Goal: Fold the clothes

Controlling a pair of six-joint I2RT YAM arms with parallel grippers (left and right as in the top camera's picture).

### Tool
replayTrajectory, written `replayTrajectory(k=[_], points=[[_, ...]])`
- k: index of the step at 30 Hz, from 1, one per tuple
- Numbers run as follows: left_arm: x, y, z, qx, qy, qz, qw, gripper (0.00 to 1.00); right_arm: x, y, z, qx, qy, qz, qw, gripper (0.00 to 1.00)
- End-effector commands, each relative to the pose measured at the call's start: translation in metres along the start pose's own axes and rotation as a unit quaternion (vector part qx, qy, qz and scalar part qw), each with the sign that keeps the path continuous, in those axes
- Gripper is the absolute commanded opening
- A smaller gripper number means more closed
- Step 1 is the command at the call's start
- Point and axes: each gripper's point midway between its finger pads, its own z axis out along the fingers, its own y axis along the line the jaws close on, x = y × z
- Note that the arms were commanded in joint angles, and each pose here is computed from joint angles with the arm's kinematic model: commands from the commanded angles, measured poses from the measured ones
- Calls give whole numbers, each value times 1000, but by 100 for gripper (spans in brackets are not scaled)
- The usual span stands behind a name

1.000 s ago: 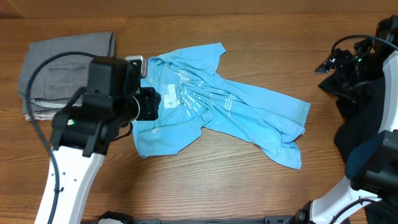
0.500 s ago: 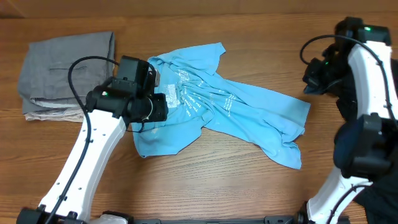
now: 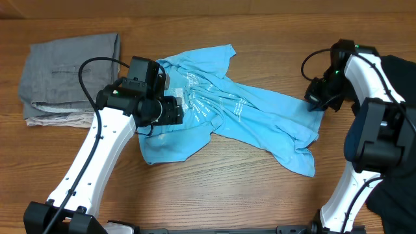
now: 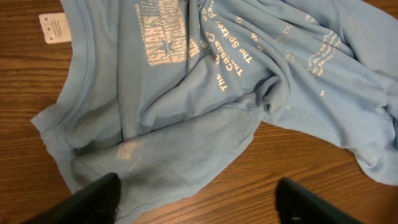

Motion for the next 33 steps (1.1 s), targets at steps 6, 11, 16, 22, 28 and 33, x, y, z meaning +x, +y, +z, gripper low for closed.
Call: replayTrajectory(k=[6,11,16,22,28,33], points=[[-3,-3,2,6,-5,5,1000,100,2,-7,32,9,-7,5,1000,4],[-3,-3,2,6,-5,5,1000,100,-29,-8,48,9,-84,19,996,4],[-3,-3,2,6,-5,5,1000,100,-69,-3,38,2,-173,21,985,4],[-3,-3,2,6,-5,5,1000,100,-108,14,32,-30,-247,10,969,4],[-3,-3,2,6,-5,5,1000,100,-116,19,25,-28,-251,-15,968,4],[-3,-3,2,6,-5,5,1000,100,-110,30,-47,-26,-236,-17,971,4]])
